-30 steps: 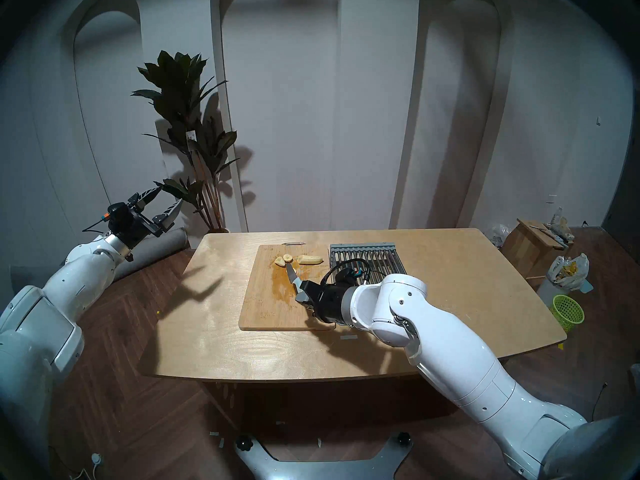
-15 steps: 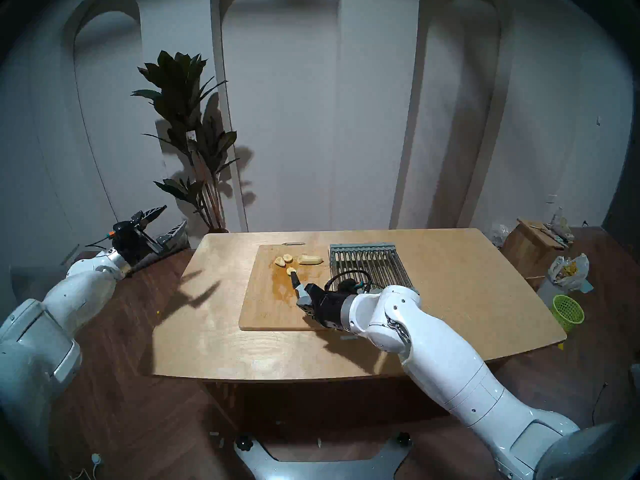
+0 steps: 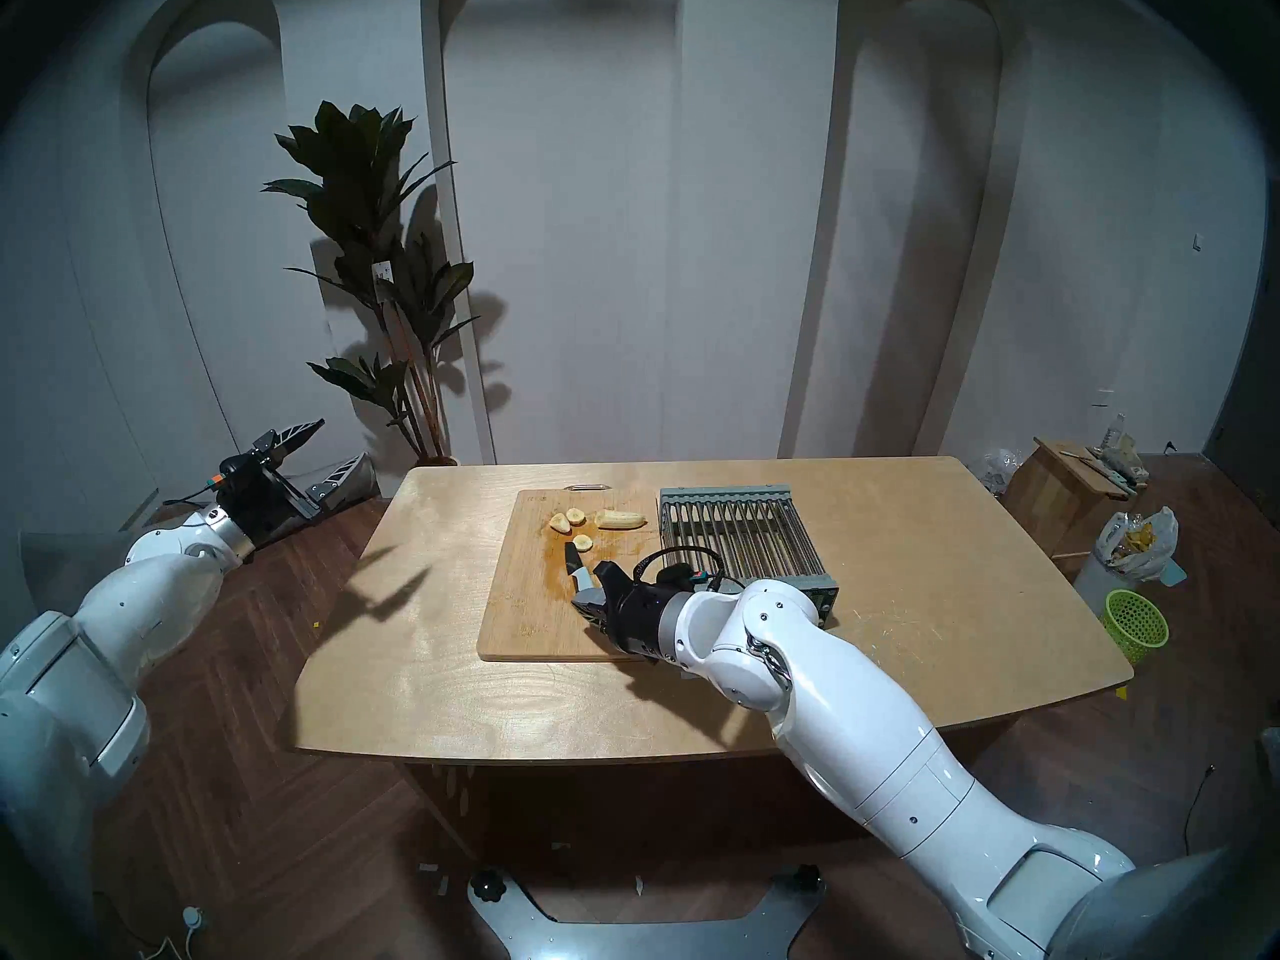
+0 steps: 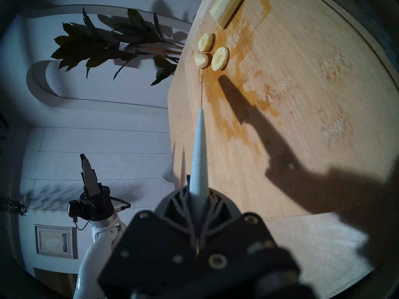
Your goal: Cut the banana into four pieces on the cutting board
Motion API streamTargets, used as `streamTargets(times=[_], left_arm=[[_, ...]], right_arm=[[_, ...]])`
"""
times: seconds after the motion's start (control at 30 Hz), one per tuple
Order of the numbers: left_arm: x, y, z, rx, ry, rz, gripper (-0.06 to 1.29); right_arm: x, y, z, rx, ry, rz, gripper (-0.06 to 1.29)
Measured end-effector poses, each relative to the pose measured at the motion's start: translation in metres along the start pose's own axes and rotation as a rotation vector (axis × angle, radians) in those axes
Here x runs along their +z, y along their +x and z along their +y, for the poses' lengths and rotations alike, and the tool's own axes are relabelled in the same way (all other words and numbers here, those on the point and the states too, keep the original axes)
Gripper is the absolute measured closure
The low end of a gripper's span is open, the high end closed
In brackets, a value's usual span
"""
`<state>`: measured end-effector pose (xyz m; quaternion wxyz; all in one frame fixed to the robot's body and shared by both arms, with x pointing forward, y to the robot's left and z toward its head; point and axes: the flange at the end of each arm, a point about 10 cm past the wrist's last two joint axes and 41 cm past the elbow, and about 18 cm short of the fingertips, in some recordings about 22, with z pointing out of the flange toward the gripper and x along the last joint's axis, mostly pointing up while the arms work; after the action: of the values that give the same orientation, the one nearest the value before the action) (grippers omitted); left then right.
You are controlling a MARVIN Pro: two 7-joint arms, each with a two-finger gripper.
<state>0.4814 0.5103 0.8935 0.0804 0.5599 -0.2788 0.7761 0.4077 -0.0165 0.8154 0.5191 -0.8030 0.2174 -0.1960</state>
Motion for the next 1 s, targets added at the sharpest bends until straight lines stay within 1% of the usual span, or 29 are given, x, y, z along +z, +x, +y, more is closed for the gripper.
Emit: streamTargets(times=[0.2, 0.47, 0.7, 1.0], left_arm=[[0.008, 0.009, -0.001, 0.029, -0.001, 0.036, -0.02], [0.025, 0.027, 0.002, 0.073, -0.016, 0.110, -0.02], [0.037, 0.043, 0.006, 0.105, -0.038, 0.167, -0.02], [0.048, 0.062, 0.013, 0.141, -0.073, 0.228, -0.02]], right_arm=[[0.006, -0.007, 0.002, 0.029, 0.018, -0.008, 1.26], [0.009, -0.018, 0.005, 0.061, 0.045, -0.020, 1.26], [0.007, -0.021, 0.009, 0.087, 0.058, -0.013, 1.26], [0.003, -0.021, 0.015, 0.115, 0.068, 0.005, 1.26]])
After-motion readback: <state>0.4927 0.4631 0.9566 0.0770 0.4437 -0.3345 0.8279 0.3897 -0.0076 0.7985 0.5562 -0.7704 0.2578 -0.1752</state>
